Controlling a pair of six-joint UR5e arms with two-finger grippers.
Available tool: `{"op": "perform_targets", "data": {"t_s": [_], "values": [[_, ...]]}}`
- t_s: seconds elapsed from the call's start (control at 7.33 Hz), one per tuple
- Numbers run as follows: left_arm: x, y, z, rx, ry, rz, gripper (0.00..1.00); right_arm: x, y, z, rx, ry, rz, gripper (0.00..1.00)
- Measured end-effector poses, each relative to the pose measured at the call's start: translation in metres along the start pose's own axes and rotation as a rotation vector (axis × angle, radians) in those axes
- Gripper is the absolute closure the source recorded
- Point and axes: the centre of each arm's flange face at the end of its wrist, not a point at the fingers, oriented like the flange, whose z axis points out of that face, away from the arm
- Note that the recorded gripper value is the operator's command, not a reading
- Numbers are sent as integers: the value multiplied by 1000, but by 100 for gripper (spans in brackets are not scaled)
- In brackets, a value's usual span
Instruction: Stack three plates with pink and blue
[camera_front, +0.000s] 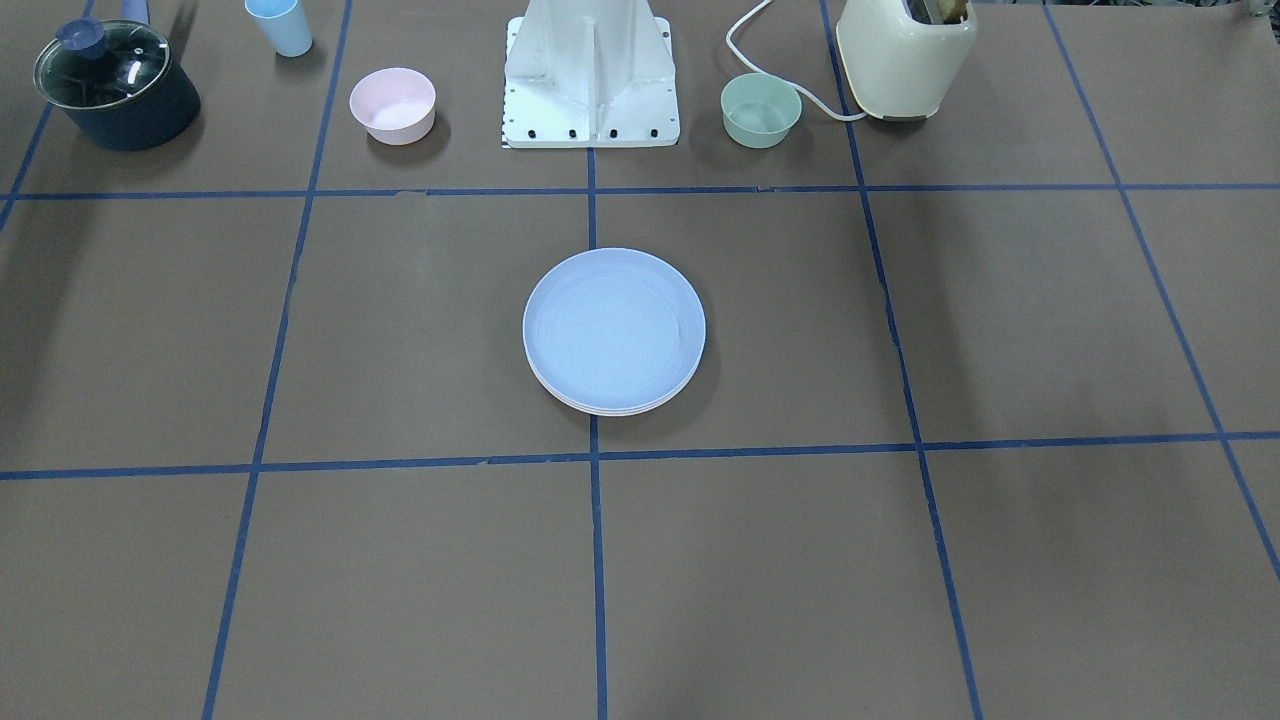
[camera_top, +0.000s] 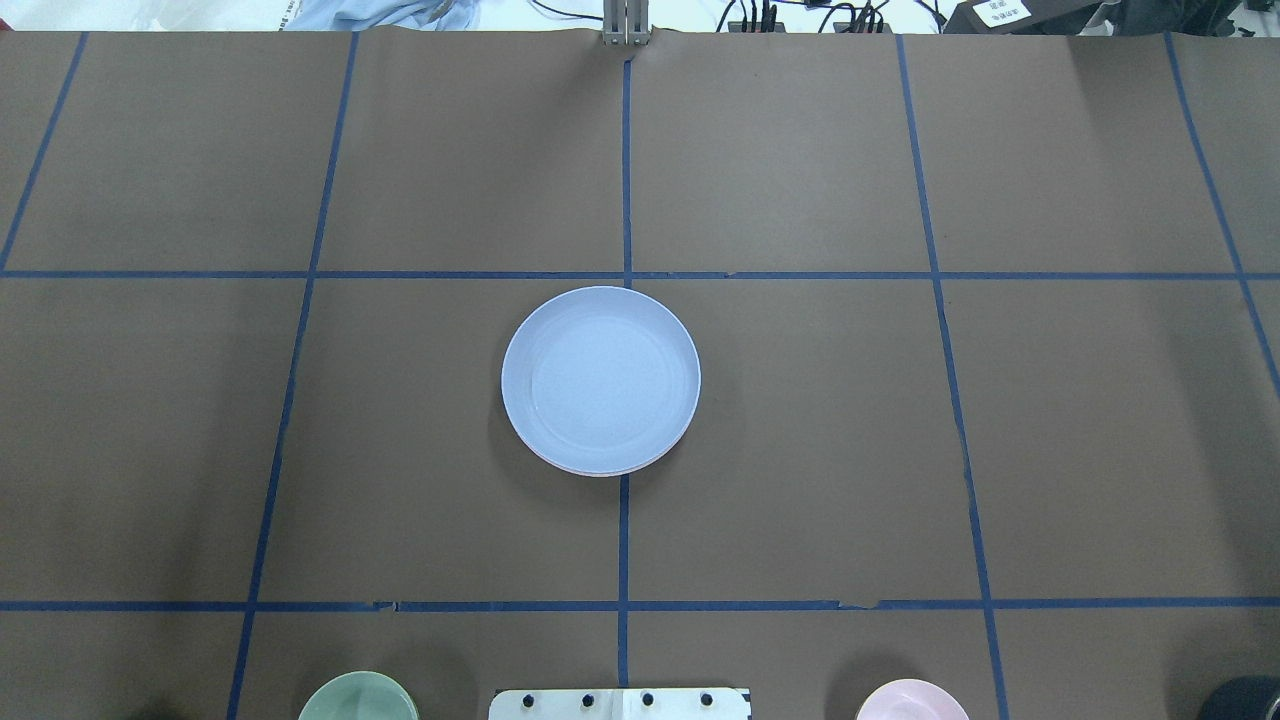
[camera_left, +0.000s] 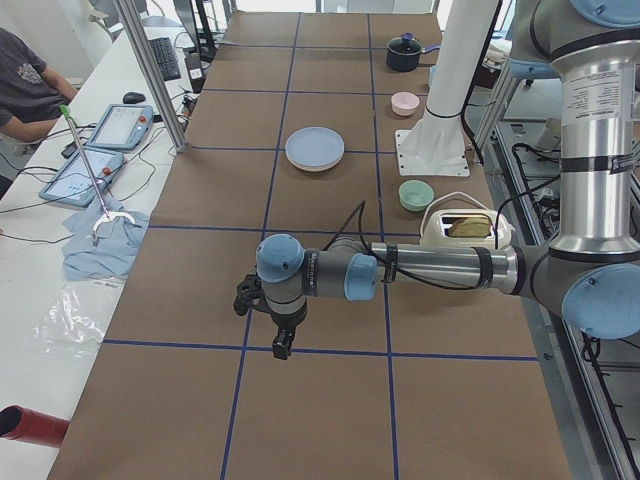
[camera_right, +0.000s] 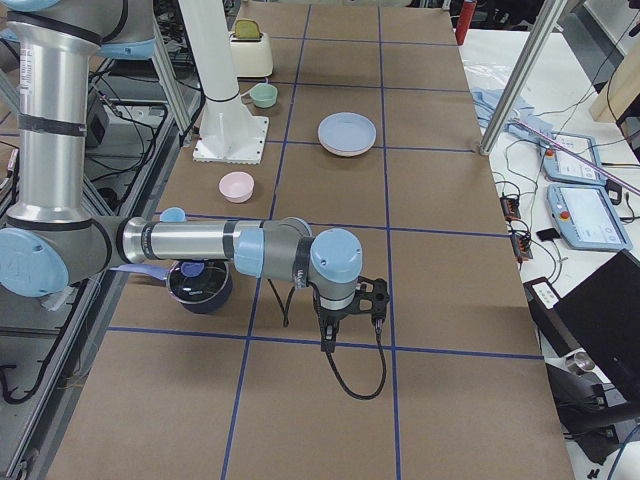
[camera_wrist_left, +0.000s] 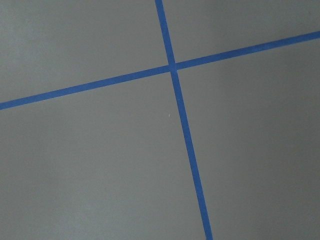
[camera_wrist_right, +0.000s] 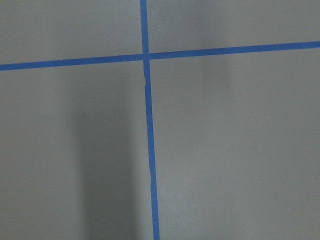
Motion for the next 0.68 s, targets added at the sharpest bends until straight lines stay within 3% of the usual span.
{"op": "perform_targets", "data": {"t_s": [0.68], "values": [[2, -5, -3, 6, -1, 4, 0, 8, 3, 8, -18, 34, 4, 0]]}}
